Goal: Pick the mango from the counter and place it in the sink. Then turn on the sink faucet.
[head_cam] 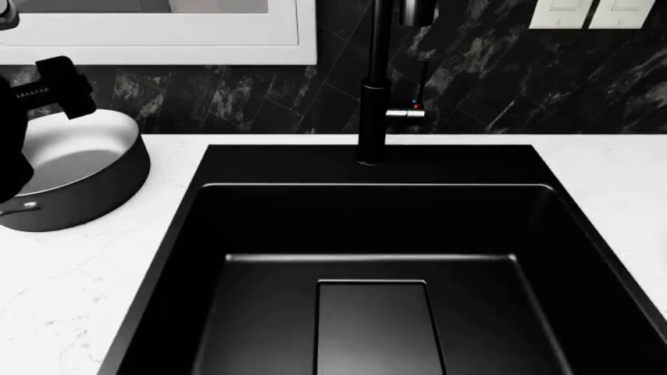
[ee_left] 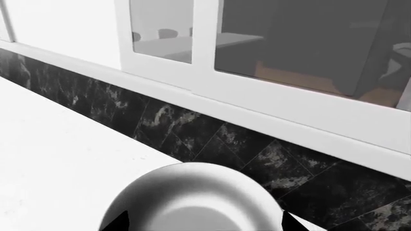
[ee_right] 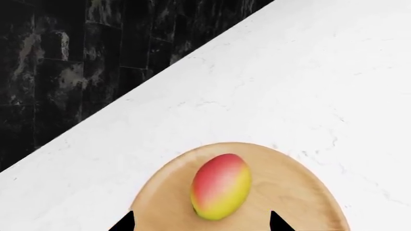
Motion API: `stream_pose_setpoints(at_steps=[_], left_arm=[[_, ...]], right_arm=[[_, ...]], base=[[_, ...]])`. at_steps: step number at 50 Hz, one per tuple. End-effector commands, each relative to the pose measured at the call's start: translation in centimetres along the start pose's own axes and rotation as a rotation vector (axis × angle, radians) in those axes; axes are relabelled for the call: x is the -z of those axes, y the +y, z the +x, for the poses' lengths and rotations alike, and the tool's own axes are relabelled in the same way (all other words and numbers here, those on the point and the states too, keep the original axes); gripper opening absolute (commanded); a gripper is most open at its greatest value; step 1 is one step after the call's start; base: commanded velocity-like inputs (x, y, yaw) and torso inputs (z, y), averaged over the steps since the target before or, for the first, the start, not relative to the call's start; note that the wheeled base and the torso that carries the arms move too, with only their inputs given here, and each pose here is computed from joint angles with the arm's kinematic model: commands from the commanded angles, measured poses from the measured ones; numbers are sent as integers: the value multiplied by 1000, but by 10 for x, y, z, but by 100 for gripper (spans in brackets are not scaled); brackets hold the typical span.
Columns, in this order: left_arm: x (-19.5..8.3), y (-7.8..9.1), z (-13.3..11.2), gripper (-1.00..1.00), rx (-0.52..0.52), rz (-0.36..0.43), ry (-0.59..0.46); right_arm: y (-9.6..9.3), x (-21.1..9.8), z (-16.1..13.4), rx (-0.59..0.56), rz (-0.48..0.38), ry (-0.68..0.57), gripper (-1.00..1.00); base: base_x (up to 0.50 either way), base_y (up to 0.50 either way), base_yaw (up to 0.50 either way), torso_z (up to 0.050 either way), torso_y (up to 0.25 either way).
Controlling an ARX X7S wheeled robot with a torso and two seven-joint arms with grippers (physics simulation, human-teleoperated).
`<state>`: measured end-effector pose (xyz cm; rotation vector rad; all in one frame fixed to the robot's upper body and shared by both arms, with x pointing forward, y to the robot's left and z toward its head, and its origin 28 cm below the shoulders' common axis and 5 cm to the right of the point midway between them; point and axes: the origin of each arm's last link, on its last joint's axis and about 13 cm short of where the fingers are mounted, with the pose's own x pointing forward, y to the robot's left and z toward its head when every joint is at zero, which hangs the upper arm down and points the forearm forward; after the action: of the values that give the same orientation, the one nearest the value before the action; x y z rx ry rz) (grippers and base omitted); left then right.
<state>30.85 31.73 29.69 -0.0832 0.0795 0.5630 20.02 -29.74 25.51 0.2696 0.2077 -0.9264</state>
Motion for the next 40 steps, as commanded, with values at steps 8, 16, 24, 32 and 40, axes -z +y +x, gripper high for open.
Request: stream_pose_setpoints(at_steps=[8, 16, 24, 32, 40], left_arm=[[4, 1, 0, 100, 1, -1, 10], [4, 1, 1, 100, 2, -3, 11], [4, -2, 2, 100, 4, 0, 13], [4, -3, 2, 100, 7, 2, 12], [5, -2, 3, 100, 5, -1, 15]], right_arm=[[-3, -4, 13, 57, 11, 37, 100], [-4, -6, 19, 59, 21, 56, 100], [4, -5, 27, 67, 15, 66, 100], [12, -2, 38, 75, 11, 89, 100], [13, -4, 45, 108, 20, 93, 100]], base=[[0, 0, 0, 0, 0], [0, 0, 0, 0, 0], [0, 0, 0, 0, 0], [0, 0, 0, 0, 0], [0, 0, 0, 0, 0]])
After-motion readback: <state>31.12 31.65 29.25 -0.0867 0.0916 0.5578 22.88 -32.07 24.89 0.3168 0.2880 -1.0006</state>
